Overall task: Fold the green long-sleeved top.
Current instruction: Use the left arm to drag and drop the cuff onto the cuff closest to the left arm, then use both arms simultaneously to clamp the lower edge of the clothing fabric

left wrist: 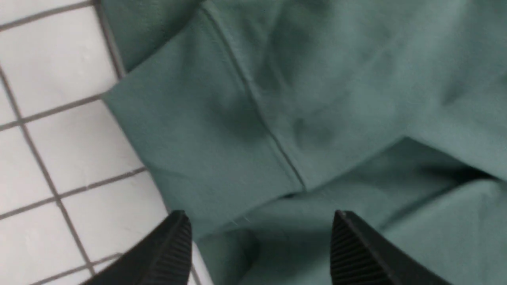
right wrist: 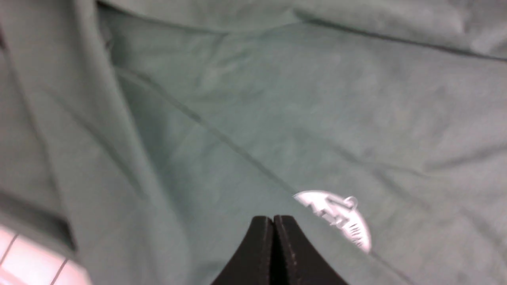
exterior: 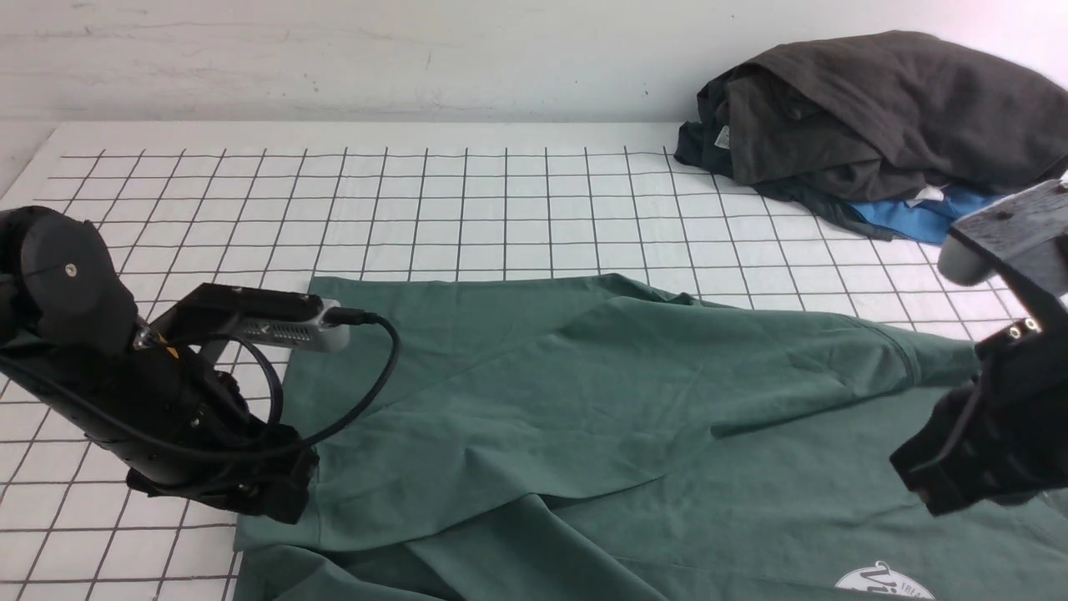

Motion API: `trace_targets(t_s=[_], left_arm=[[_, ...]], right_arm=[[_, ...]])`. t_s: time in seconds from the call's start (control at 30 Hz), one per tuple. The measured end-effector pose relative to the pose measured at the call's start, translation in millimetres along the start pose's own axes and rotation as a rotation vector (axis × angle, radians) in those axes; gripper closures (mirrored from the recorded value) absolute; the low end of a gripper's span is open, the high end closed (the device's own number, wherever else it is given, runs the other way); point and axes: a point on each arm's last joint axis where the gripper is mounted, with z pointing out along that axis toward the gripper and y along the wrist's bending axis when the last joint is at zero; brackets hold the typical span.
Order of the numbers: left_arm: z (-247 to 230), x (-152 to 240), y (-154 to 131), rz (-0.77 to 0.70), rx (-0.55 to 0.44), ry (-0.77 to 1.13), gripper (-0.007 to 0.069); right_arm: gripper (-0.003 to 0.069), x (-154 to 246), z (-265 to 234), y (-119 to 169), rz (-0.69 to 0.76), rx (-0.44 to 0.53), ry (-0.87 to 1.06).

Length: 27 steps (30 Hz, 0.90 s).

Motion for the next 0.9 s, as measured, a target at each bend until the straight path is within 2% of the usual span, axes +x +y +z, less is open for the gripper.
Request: trace_targets(t_s=[0.13, 0.17, 0.23, 0.4, 0.5, 0.67, 0.7, 0.73, 0.9], left_arm=[[1.5, 17.4, -28.9, 0.131, 0.022, 0.097, 0.0148], [2.1, 18.2, -28.4, 0.131, 0.019, 0.101, 0.0148], [17.4, 32.5, -34.1, 0.183, -0.024, 0.176, 0.0146], [39.6, 45.6, -26.3, 0.169, -0.145, 0.201, 0.0165], [45.8, 47.3, -21.9, 0.135, -0.183, 0.199, 0.0232], [48.9, 50.1, -21.7, 0.097, -0.18, 0.231, 0.0508], [48.8, 50.4, -21.9, 0.095, -0.179, 0.235, 0.053], [48.5, 51.9, -22.2, 0.101, -0.173, 0.252, 0.0584], [45.4, 60.2, -22.4, 0.105, -0.169, 0.341, 0.0633]], right_arm=[[0.0673, 8.6, -6.8, 13.5, -0.056, -0.031, 0.052], [0.0673, 9.0, -7.0, 13.9, -0.058, -0.033, 0.054], [0.0673, 10.3, -8.4, 15.3, -0.071, -0.028, 0.059], [0.0673, 10.6, -8.9, 15.3, -0.072, -0.027, 0.059], [0.0673, 9.9, -8.9, 15.3, -0.072, -0.026, 0.051], [0.0673, 9.2, -8.9, 15.7, -0.069, -0.031, 0.043], [0.0673, 9.2, -8.9, 15.7, -0.069, -0.031, 0.043], [0.0673, 9.2, -8.9, 15.9, -0.067, -0.033, 0.043], [0.0673, 9.8, -8.9, 16.2, -0.066, -0.036, 0.049]])
